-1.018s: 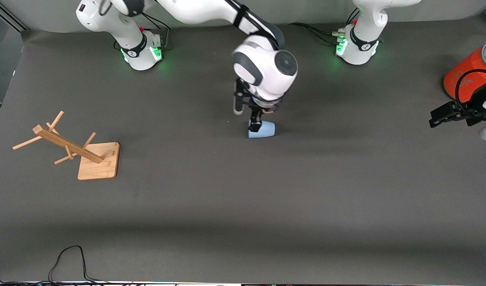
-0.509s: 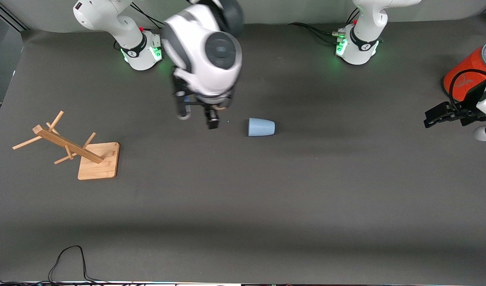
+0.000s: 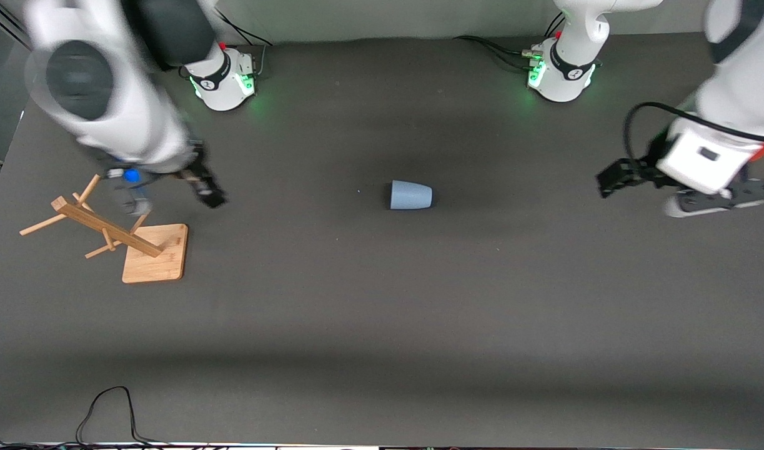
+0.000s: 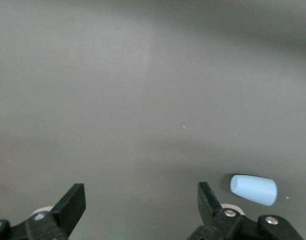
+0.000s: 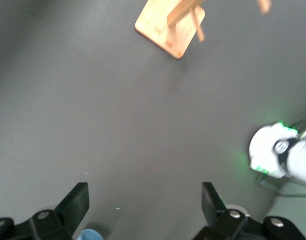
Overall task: Rotate and upright cup with both arms
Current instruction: 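Reach the left gripper to the lying cup and grasp its rim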
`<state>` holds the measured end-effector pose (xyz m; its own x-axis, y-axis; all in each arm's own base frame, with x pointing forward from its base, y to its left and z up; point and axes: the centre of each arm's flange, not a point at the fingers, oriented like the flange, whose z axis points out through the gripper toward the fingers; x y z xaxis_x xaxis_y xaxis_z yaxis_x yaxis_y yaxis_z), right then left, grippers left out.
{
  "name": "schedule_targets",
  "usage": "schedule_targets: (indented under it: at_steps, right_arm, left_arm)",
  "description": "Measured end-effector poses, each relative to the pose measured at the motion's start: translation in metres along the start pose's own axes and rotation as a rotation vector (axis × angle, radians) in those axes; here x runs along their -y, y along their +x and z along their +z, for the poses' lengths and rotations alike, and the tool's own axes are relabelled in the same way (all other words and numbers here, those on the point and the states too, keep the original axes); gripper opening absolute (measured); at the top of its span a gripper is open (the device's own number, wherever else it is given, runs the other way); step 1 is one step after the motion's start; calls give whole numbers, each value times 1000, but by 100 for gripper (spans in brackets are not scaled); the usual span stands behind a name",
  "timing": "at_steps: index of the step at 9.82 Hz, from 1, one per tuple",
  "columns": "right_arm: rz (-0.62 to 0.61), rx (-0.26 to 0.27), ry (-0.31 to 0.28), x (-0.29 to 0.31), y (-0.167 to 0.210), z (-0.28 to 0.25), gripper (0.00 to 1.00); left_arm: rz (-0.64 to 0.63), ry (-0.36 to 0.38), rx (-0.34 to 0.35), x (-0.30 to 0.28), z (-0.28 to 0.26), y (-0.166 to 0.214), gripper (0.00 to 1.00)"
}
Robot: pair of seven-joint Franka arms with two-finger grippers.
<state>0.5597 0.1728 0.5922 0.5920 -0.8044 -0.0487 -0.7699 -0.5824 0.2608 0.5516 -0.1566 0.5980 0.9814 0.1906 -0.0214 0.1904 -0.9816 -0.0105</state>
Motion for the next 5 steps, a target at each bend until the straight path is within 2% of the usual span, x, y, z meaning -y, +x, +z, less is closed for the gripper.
schedule_targets:
  at_steps: [2,5]
  right_arm:
    - [-157,39,33,-49,60,-4,100]
    - [-384,34,102,-91,117,4,100]
  left_arm:
    - [-10,96,21,-71,28,-33,100]
    - [-19,276,31,-200,130,-91,100]
